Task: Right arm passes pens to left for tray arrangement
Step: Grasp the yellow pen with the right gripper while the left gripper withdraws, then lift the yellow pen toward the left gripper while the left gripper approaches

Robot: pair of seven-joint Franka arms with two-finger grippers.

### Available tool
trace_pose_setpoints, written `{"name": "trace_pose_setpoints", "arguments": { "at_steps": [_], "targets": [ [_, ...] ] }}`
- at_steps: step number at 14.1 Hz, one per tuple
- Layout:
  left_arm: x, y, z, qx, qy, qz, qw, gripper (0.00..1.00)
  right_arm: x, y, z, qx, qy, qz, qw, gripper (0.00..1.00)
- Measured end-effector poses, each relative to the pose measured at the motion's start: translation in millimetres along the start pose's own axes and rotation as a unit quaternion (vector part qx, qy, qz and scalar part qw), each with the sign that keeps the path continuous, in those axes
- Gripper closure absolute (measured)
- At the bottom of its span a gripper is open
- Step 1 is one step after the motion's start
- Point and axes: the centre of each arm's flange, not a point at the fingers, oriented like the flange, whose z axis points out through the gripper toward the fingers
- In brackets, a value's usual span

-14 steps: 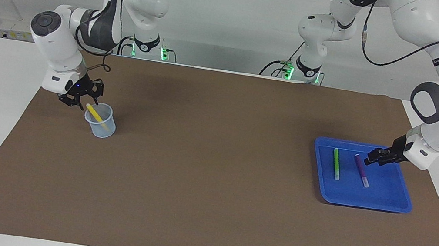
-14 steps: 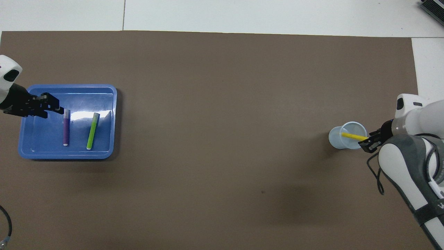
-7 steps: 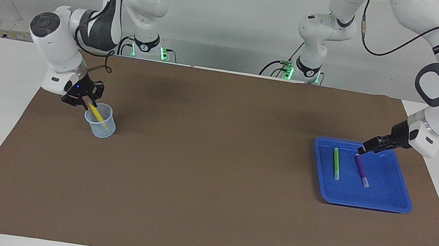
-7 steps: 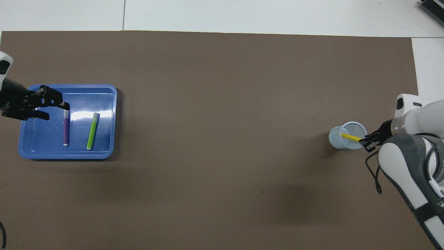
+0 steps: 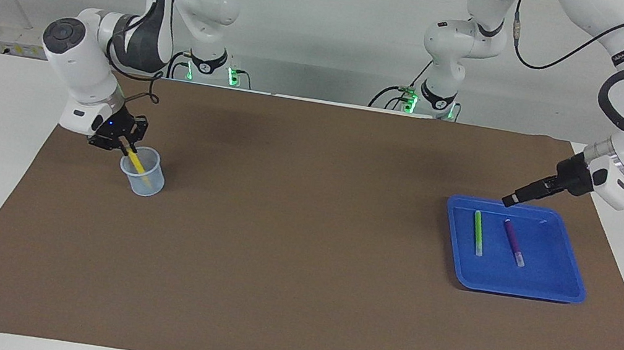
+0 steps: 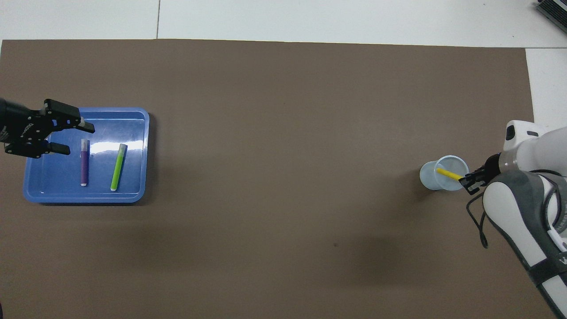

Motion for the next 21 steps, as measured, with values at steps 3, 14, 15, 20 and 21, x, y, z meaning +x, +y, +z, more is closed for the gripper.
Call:
{"name": "trace_pose_setpoints", "arguments": {
  "at_steps": [3, 14, 15, 20, 21],
  "targets": [
    [-4, 11, 1, -0.025, -0.008, -0.023, 0.999, 0.1, 2, -4, -9, 0.029, -0.007, 0.007, 1.0, 0.82],
    [-16, 29, 5, -0.027, -0.022, -0.049, 0.998, 0.09, 41, -54, -160, 0.051, -0.012, -0.031, 0.998, 0.82],
    [-19, 31, 5, -0.036, -0.029, -0.06, 0.997, 0.1, 49, -67, -165, 0.058, -0.004, -0.021, 0.998, 0.82],
    [-28, 39, 10, -0.086, -0.067, -0.122, 0.987, 0.1, 97, -147, -176, 0.143, 0.051, 0.078, 0.985, 0.82],
    [-31, 39, 14, -0.092, -0.074, -0.128, 0.985, 0.1, 107, -163, -179, 0.155, 0.064, 0.098, 0.981, 0.82]
  ]
}}
